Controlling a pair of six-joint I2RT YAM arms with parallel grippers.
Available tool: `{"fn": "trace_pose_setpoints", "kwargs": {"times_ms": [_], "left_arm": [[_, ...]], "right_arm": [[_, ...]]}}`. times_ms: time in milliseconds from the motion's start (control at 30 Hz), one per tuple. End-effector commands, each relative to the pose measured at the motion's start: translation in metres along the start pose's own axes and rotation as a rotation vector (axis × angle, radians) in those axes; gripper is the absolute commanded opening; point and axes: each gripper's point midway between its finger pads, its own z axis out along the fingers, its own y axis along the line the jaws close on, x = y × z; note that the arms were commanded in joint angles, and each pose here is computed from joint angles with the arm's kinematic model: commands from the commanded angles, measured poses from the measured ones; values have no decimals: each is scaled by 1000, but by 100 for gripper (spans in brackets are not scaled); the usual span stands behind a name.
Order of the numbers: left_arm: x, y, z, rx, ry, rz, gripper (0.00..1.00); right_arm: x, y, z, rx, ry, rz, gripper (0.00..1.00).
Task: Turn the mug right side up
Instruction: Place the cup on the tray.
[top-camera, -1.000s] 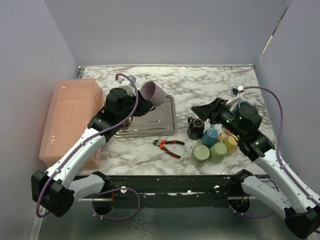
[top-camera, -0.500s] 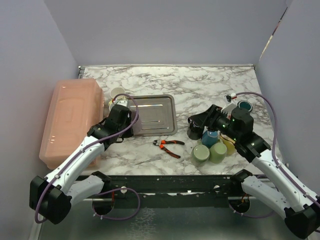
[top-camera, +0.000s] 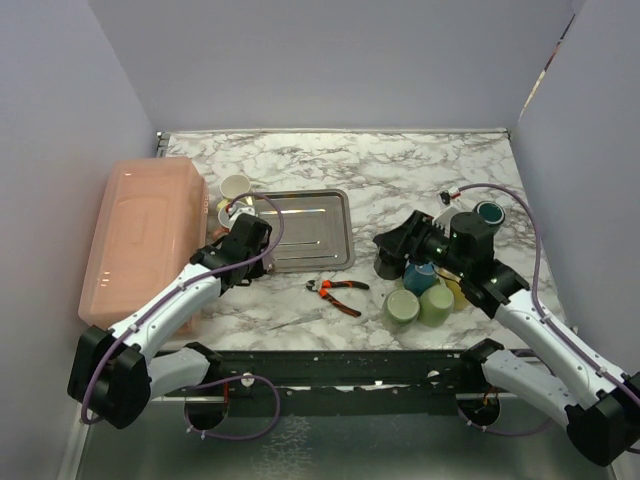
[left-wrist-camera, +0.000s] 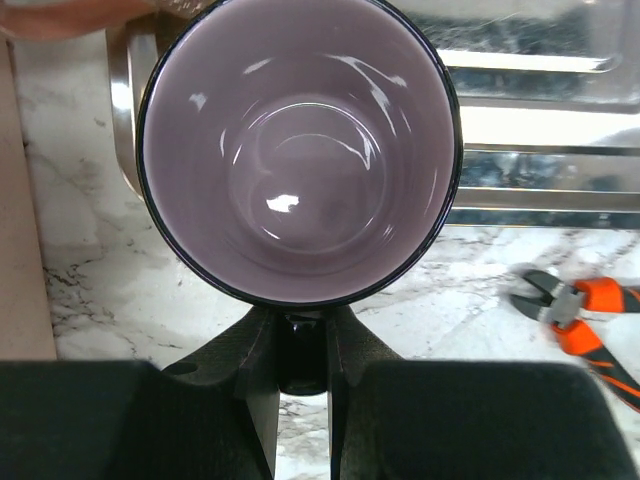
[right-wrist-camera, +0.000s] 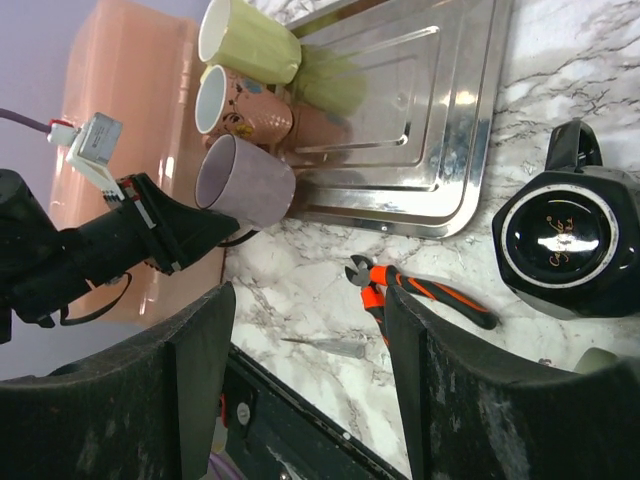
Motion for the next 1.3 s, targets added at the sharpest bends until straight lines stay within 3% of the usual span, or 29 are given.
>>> {"fn": "trace_pose_setpoints", "kwargs": {"times_ms": [0, 267, 533, 700, 800, 1267], "left_arm": [[-12, 7, 10, -61, -78, -55, 0], [-13, 14, 19, -126, -80, -65, 0], [-12, 27, 17, -213, -67, -85, 35], [-15, 33, 10, -245, -65, -79, 45], [-15, 49, 1, -331, -72, -86, 56], [-14, 76, -12, -472, -102, -109, 51]], "right_arm": [[7, 1, 7, -18, 47, 8, 65], [11, -3, 12, -8, 65, 18, 65], [11, -3, 11, -1, 66, 6, 65], [10, -3, 10, -2, 66, 3, 65], [11, -3, 9, -1, 67, 6, 65], [15, -5, 6, -6, 68, 0, 65]]}}
